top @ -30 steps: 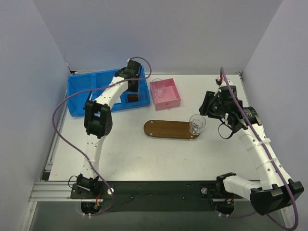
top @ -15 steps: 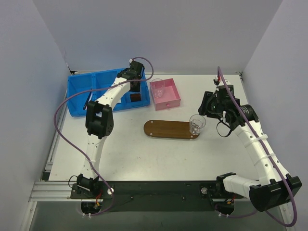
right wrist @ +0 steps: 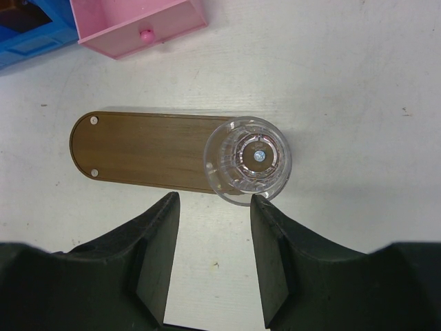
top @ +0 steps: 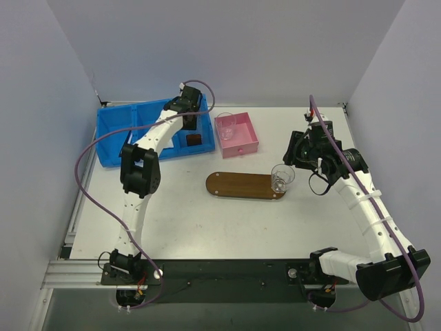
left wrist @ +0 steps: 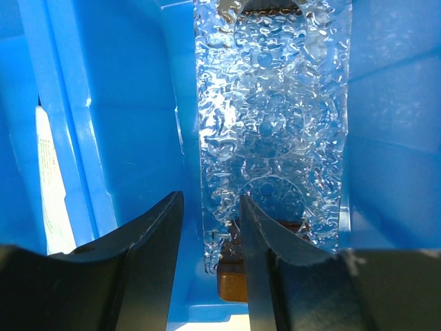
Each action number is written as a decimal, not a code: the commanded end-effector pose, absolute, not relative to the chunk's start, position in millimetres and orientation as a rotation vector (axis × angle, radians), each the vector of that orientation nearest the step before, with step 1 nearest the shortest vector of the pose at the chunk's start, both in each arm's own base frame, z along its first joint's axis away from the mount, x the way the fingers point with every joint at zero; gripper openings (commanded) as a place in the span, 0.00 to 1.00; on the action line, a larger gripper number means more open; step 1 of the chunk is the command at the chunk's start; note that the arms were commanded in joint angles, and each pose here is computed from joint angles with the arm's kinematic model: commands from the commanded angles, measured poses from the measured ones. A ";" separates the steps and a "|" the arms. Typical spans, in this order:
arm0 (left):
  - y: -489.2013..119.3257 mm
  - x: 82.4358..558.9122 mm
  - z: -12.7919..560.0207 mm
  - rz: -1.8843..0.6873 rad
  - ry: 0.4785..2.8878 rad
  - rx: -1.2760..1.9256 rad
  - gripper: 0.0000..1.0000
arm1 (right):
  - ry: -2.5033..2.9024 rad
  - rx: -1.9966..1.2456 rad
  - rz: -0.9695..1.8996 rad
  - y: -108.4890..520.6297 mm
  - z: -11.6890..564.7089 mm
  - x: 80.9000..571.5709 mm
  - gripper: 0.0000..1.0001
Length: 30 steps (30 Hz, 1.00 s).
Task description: Prepare toiletry sets of a toothbrush and toothpaste on the tray
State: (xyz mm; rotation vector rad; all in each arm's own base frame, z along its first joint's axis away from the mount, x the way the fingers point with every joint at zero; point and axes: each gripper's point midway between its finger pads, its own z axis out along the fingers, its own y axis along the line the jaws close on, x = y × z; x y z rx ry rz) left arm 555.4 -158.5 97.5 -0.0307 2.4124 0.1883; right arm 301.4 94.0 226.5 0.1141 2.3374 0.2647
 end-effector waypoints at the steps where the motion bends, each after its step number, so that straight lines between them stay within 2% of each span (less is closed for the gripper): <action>1: -164.0 561.0 96.8 0.096 2.415 -0.035 0.49 | 2.331 0.096 0.272 96.8 234.4 303.1 0.41; 10: -167.7 547.0 61.5 0.082 2.524 -0.031 0.47 | 2.324 0.100 0.271 97.1 237.2 304.7 0.41; 12: -168.9 546.8 62.5 0.073 2.524 -0.033 0.42 | 2.325 0.100 0.270 96.8 236.3 303.8 0.41; 16: -169.9 548.6 71.4 0.061 2.506 -0.037 0.21 | 2.321 0.103 0.263 95.0 237.0 303.6 0.41; 18: -170.4 551.1 79.5 0.048 2.488 -0.041 0.16 | 2.318 0.102 0.261 95.0 238.0 304.5 0.41; 19: -171.0 551.8 82.8 0.043 2.481 -0.042 0.08 | 2.317 0.101 0.260 95.2 238.0 304.4 0.41; 21: -172.1 554.5 93.8 0.030 2.457 -0.048 0.02 | 2.317 0.105 0.259 94.5 238.0 304.6 0.41; 22: -172.3 555.2 96.7 0.027 2.451 -0.049 0.00 | 2.317 0.109 0.260 94.7 237.6 304.7 0.41; 30: -177.1 559.1 135.7 -0.032 2.370 -0.035 0.00 | 2.308 0.098 0.268 96.0 238.4 306.3 0.40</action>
